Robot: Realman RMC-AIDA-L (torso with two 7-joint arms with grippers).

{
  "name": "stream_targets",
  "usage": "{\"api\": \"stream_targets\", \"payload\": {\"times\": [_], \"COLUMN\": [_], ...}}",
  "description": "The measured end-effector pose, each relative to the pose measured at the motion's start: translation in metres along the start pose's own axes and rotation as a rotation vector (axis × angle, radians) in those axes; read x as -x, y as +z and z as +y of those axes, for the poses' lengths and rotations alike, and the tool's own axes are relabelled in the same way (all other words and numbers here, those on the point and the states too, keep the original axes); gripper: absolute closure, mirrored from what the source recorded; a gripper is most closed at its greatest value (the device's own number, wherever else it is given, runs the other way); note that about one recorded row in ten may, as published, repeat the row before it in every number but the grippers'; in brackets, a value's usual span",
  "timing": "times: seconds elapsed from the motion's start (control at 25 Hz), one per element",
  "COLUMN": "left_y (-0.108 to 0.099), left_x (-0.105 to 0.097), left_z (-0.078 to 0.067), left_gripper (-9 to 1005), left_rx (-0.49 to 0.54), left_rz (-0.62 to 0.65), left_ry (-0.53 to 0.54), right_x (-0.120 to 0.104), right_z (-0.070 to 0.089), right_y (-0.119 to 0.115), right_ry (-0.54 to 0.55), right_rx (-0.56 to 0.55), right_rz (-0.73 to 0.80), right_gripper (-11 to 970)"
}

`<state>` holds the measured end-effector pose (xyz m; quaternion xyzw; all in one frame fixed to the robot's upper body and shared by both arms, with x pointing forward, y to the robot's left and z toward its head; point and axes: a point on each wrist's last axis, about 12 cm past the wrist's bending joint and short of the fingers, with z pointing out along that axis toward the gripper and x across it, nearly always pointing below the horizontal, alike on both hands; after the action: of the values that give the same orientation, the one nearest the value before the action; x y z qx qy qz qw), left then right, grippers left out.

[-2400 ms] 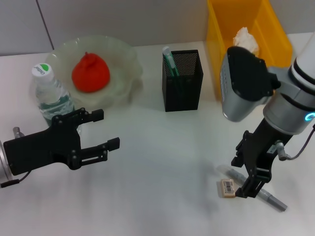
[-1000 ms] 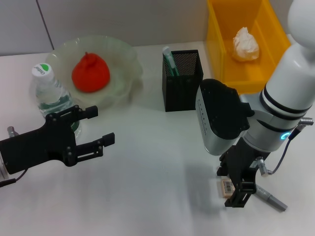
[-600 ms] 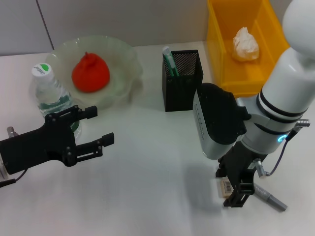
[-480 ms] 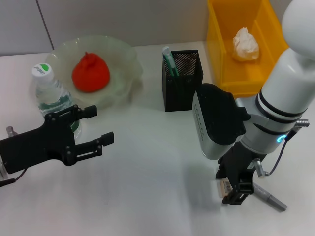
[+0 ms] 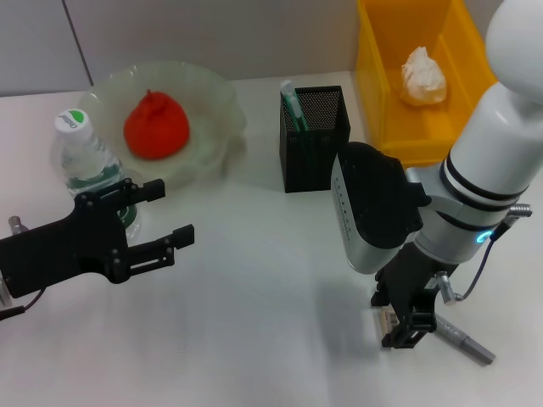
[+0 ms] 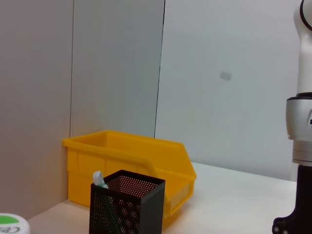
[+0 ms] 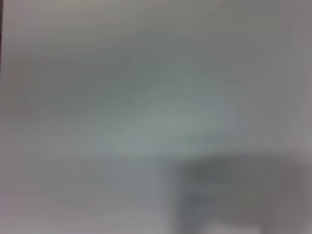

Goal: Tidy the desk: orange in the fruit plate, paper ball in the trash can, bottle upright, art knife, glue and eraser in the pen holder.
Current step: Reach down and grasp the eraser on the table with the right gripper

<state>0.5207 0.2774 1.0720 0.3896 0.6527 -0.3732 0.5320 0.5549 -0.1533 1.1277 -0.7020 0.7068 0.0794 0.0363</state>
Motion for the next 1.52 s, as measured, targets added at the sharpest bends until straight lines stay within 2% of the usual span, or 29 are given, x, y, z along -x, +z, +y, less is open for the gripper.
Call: {"api": "stream_targets", "payload": {"times": [1.04,1.52], "left_y": [-0.0006,-0.0001], "left_x": [0.0003,0.0], "left_z": [0.0004,0.0001], "left_gripper": [194,194], "left_rx": [0.001,0.001], "left_rz": [0.0,0.0], "left_ry": [0.001,0.0], "right_x": [0.0,-0.0001], "right_z": [0.0003,0.0005], "right_y": [0.0023,0.0027], "right_ry": [0.002,0.001], "right_rx": [-0.002,-0.001], "right_rz": [0.01,0.012], "right_gripper": [417,470]}}
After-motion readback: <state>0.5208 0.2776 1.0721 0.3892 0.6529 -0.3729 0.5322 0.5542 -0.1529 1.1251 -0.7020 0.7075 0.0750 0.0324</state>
